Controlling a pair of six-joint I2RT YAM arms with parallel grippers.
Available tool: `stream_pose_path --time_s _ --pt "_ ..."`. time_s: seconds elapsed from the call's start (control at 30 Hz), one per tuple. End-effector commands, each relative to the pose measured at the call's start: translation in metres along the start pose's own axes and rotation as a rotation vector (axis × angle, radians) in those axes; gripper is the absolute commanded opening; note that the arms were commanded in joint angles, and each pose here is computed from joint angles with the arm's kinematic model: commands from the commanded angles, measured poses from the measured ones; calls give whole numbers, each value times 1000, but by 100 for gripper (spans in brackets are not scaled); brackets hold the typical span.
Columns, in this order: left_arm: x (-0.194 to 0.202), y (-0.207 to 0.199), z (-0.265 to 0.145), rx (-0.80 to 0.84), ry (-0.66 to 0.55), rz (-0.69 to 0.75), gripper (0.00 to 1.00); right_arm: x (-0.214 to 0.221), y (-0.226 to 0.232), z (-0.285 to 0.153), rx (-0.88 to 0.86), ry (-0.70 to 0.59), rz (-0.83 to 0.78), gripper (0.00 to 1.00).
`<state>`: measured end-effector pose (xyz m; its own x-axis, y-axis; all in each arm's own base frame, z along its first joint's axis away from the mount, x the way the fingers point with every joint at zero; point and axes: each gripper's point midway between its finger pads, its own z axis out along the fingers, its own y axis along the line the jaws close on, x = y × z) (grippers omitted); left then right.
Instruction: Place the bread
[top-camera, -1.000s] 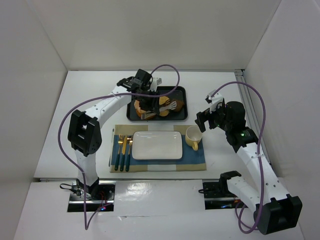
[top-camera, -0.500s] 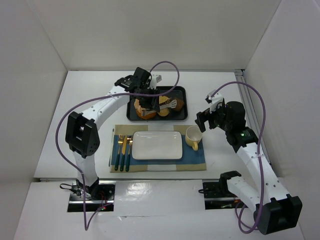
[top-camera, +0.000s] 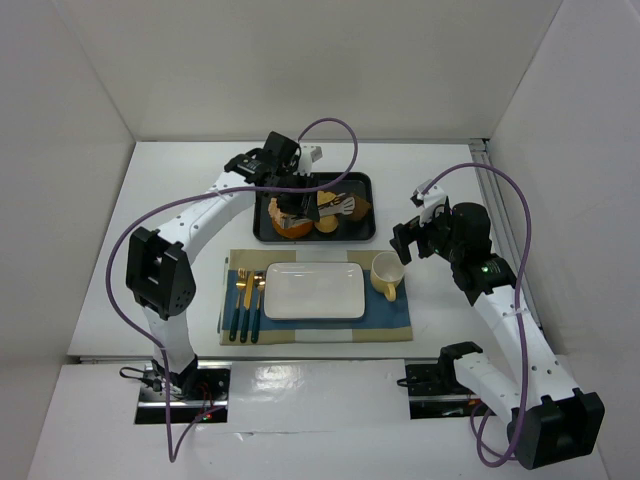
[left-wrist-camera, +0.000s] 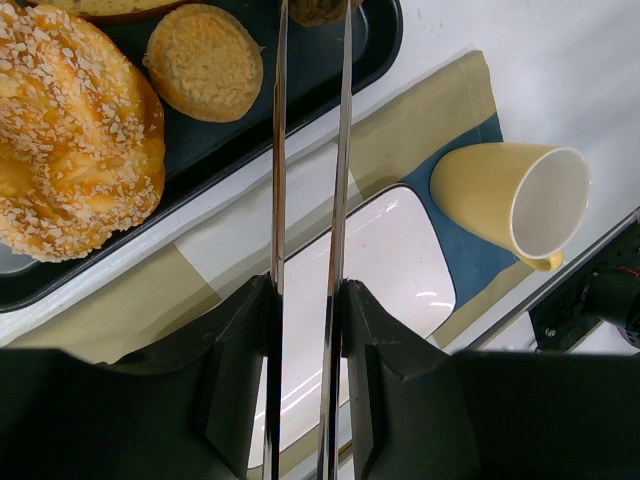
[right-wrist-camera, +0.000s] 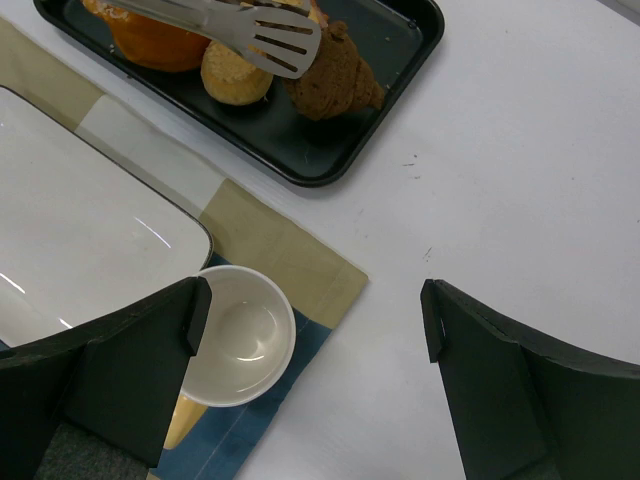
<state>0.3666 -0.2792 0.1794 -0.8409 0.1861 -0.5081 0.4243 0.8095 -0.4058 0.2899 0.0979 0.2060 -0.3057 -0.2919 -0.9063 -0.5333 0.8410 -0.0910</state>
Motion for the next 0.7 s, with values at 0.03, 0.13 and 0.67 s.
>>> stream_pose_path --time_s 0.03,0.13,0.67 --pt "-22 -19 -31 50 -98 66 0 -9 1 -5 4 -27 -20 100" --pt "-21 -19 -35 40 -102 66 0 -9 1 -5 4 -27 -20 100" --pt "46 -30 -100 23 -135 101 0 -12 0 -5 6 -36 -23 100"
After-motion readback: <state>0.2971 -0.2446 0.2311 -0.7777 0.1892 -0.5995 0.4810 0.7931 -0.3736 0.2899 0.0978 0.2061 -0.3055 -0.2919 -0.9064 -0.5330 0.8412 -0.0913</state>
